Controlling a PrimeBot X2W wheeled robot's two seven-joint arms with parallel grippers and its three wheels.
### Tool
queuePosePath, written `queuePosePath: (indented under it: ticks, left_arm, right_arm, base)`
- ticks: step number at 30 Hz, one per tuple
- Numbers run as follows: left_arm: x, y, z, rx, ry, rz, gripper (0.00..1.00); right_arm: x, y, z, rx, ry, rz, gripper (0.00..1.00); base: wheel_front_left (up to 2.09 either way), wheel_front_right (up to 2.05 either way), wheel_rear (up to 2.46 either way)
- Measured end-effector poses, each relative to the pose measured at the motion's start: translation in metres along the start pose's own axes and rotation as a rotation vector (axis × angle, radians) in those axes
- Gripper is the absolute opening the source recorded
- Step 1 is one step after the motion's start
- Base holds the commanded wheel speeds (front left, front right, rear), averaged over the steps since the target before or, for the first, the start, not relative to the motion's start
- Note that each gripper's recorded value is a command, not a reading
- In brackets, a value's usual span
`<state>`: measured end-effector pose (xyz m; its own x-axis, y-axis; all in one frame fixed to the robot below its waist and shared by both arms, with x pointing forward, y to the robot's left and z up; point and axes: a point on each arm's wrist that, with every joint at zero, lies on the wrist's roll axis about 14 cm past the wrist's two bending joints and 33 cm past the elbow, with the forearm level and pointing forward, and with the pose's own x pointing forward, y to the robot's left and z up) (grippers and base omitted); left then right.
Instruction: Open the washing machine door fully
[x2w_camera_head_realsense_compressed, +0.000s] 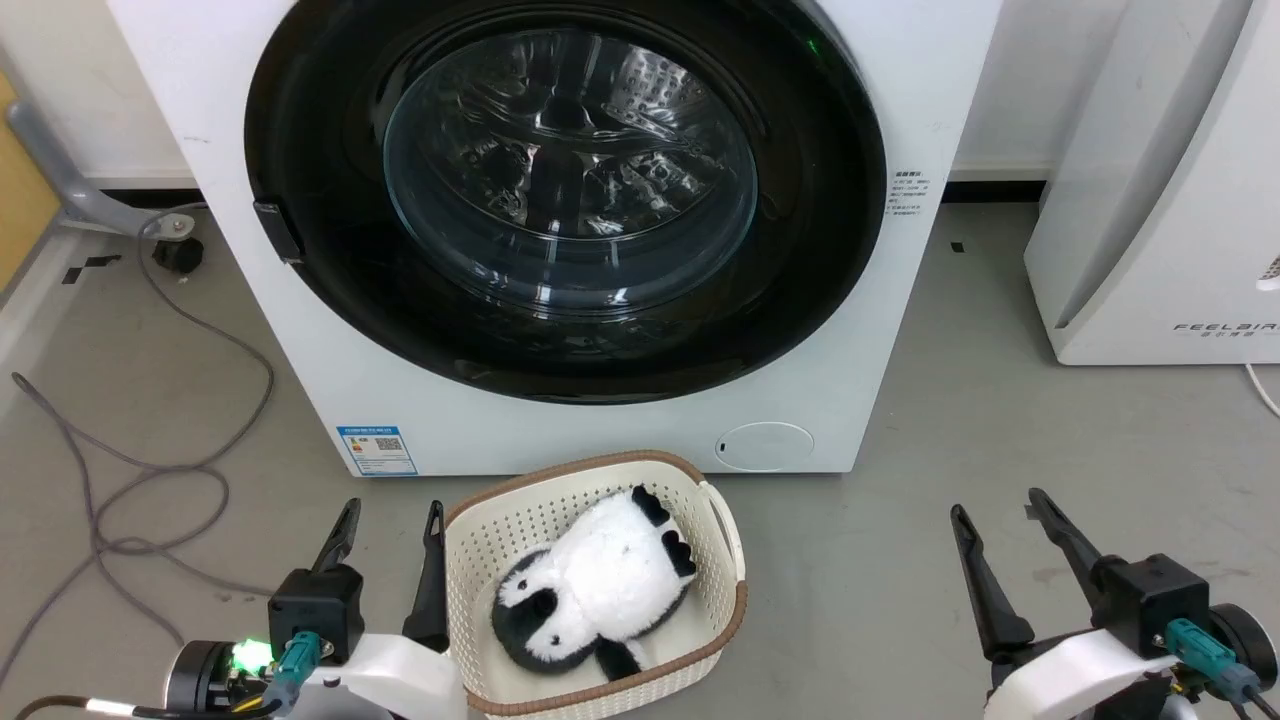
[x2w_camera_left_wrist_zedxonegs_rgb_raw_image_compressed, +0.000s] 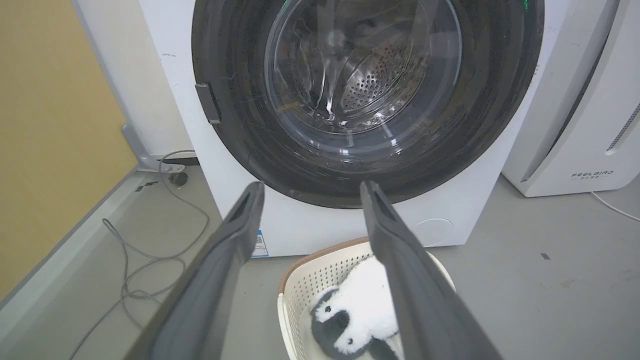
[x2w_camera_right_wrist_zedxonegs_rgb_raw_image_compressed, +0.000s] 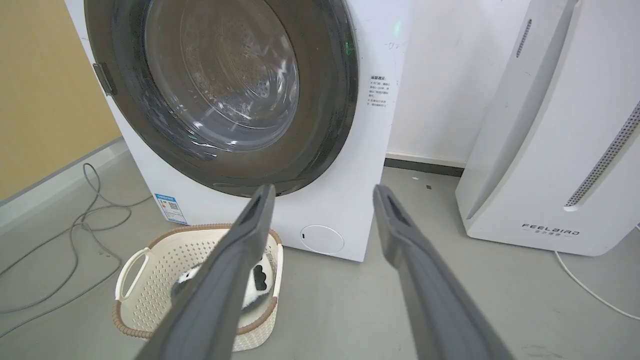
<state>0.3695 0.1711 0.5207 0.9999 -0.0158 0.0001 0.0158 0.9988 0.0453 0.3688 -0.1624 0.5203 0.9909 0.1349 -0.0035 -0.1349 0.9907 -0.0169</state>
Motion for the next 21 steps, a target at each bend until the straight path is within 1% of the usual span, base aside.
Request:
queuePosePath:
  ticks: [8,15,18,21]
  left_arm:
    - [0.002,-0.003,-0.005,0.000,0.005,-0.007,1.00]
    - [0.003,-0.006,-0.010,-0.001,0.014,-0.012,1.00]
    - [0.004,-0.006,-0.013,-0.001,0.018,-0.012,1.00]
    - [0.006,-0.007,-0.015,-0.002,0.020,-0.013,1.00]
  right_arm:
    - [0.004,-0.007,-0.001,0.026,-0.001,0.000,1.00]
    - [0.019,-0.016,0.013,0.059,-0.039,0.004,1.00]
    - [0.025,-0.020,0.017,0.087,-0.044,0.002,1.00]
    - [0.032,-0.024,0.021,0.138,-0.054,-0.004,1.00]
  base:
    - [0.00,0.00,0.00]
    - [0.00,0.00,0.00]
    - [0.00,0.00,0.00]
    - [0.00,0.00,0.00]
